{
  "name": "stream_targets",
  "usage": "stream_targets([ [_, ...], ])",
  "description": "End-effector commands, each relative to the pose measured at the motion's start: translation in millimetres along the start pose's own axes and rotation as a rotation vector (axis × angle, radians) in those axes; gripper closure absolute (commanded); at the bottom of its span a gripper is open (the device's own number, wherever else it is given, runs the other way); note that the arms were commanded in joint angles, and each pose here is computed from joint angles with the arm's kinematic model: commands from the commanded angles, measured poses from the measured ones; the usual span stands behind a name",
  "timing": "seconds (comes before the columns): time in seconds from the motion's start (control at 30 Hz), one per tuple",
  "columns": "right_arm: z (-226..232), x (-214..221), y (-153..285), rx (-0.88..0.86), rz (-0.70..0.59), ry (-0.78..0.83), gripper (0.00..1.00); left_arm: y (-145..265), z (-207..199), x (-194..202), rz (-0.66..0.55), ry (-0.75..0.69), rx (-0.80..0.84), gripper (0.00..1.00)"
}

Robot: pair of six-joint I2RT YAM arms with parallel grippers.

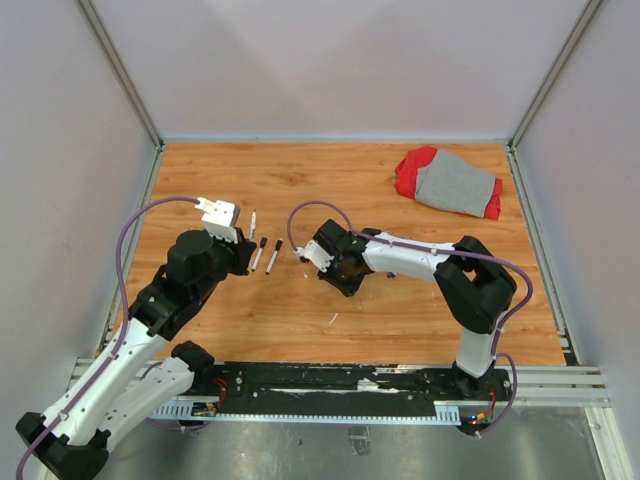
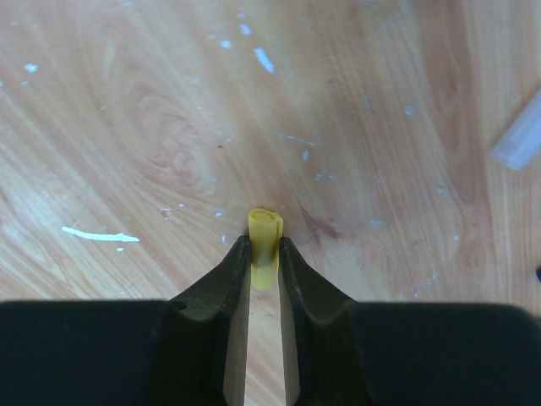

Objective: Insert the pens into the pen caps
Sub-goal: Insert the pen cap onto the pen.

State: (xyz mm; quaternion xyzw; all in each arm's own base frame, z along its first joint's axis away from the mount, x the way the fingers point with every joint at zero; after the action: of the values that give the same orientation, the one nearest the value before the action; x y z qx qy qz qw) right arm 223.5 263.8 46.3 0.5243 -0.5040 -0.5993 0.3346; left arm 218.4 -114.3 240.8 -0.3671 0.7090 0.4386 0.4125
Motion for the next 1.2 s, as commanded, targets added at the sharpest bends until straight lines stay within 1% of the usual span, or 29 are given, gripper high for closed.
stream_targets([
  [0.0,-13.4,28.6,-2.2,0.148,0.132,-0.236,0.85,-0.5,1.1,-3.3,-0.024,0.008,-0.006,1.00],
  [0.07,-14.5,37.7,-1.0,0.188,0.160,-0.343,0.85,-0.5,1.1,-3.3,-0.024,0.008,-0.006,0.99],
  [0.13,-10.7,41.7,-0.9,0.187,0.146,-0.427,0.85,-0.5,1.1,-3.4,-0.024,0.009,-0.006,0.99],
  [0.2,-7.2,41.4,-2.1,0.170,0.120,-0.476,0.83,-0.4,0.9,-4.0,-0.026,0.009,-0.005,0.99],
  [0.27,-7.4,41.1,-2.6,0.173,0.111,-0.492,0.80,-0.5,1.0,-3.5,-0.025,0.009,-0.005,0.99],
  [0.3,-7.8,39.9,-3.0,0.173,0.107,-0.490,0.77,-0.5,0.9,-3.5,-0.025,0.008,-0.005,1.00],
  [0.43,-7.6,35.0,-5.2,0.152,0.091,-0.469,0.71,-0.4,1.2,-3.1,-0.023,0.008,-0.006,1.00],
  [0.63,-8.9,34.2,-7.4,0.138,0.094,-0.450,0.70,-0.4,1.3,-3.1,-0.023,0.008,-0.007,1.00],
  [0.87,-7.2,38.6,-11.2,0.103,0.112,-0.451,0.79,-2.0,1.7,-1.4,-0.016,0.005,-0.009,1.00],
  [1.0,-6.0,42.3,-10.8,0.084,0.121,-0.458,0.88,-4.6,1.7,1.4,-0.003,0.003,-0.011,0.99],
  [1.1,-8.1,44.1,-7.0,0.085,0.110,-0.472,0.97,-9.4,1.9,7.1,0.027,-0.003,-0.014,0.99],
  [1.17,-9.5,43.6,-1.9,0.089,0.084,-0.481,0.99,-12.2,2.4,10.4,0.046,-0.008,-0.019,0.99],
])
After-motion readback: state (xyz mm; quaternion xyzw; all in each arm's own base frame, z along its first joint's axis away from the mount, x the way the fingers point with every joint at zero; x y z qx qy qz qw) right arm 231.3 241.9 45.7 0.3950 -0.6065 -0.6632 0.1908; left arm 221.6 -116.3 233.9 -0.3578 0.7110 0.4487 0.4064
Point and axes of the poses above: each gripper's point midway between its finger pads, its own y axis back along the fingers, its own z axis along the line the jaws close on, x = y × z, the point moved 3 cm from there along y, back along the fingers, and after that the axes turned 9 degrees about y, right-handed, at the moved point
